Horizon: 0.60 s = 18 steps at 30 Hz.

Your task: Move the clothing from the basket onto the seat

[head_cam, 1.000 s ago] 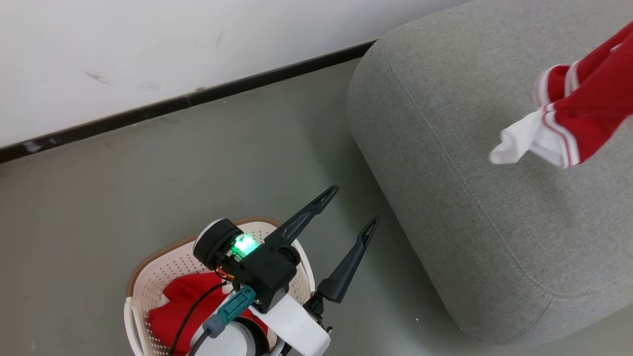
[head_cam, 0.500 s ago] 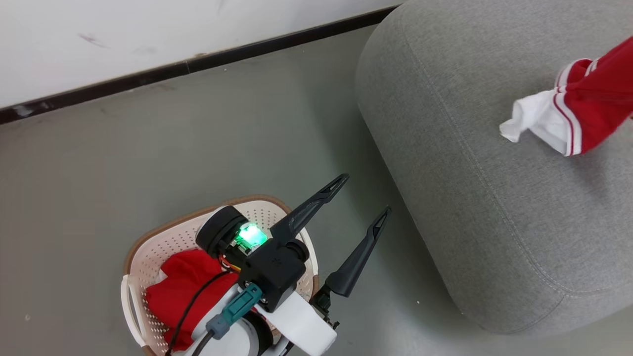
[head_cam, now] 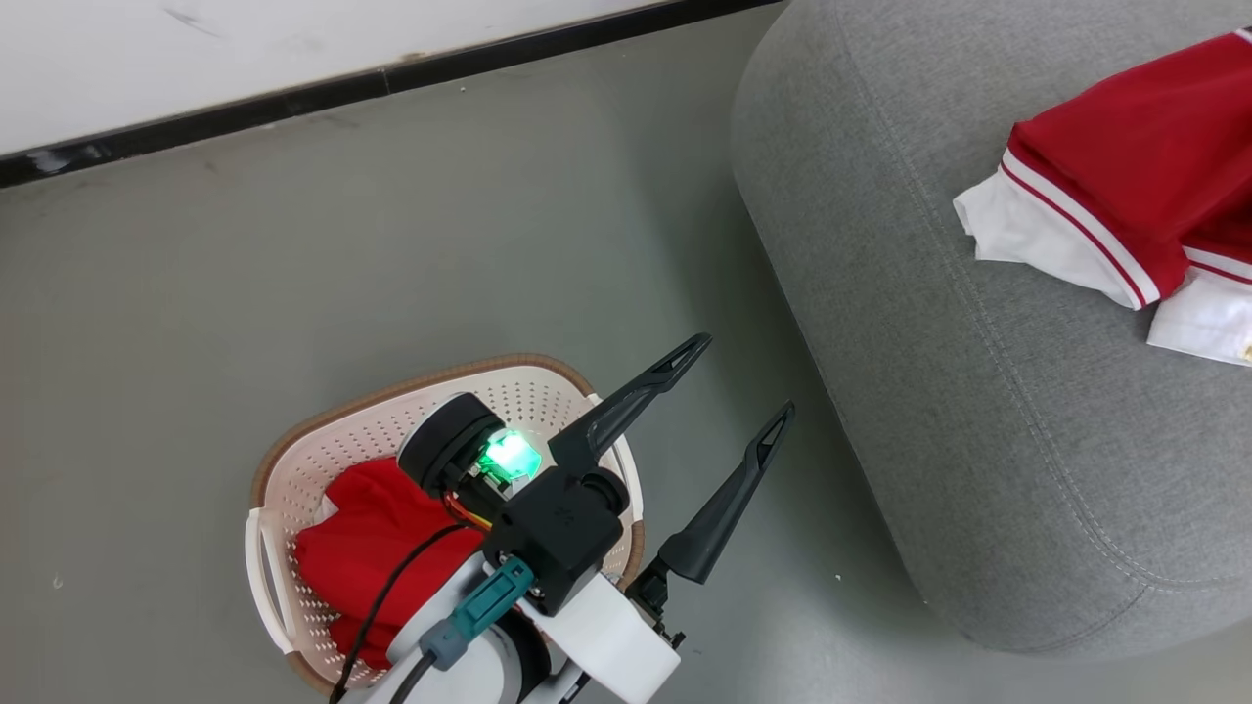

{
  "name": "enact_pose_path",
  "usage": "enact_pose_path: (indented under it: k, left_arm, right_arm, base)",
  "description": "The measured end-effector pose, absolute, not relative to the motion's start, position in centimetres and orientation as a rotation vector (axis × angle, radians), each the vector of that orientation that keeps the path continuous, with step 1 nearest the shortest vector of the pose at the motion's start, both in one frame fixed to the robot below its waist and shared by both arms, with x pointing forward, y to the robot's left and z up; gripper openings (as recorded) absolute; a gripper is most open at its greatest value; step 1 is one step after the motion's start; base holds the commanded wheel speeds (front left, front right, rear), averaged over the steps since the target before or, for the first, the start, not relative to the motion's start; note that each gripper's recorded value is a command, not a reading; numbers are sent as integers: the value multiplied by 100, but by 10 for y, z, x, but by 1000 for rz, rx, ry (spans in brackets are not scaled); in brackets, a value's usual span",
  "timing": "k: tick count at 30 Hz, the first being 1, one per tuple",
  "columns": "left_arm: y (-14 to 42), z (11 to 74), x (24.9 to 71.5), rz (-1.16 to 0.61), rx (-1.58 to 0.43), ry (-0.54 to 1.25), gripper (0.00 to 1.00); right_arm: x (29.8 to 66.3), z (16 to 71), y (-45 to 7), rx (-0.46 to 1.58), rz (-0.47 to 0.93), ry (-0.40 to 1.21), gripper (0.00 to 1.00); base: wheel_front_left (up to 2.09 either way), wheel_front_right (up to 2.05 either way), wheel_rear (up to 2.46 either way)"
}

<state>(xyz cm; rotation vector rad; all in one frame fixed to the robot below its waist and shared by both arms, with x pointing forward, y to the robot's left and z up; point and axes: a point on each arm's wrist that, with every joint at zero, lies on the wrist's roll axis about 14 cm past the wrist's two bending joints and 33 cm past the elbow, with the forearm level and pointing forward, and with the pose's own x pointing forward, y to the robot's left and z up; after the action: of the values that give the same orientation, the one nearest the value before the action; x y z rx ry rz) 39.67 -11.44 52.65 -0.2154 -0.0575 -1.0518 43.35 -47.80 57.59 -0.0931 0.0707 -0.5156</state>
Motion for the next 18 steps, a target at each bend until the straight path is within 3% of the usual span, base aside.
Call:
enact_pose_path:
  k: [10, 18]
  left_arm:
    - [-115, 522, 399, -1055, -220, -50, 100]
    - [-119, 518, 394, -1079, -225, -38, 100]
  right_arm:
    - [416, 496, -464, -17, -536, 210, 0]
    - [401, 466, -466, -9, -568, 279, 0]
  base:
    - [0, 0, 0]
    - [0, 0, 0]
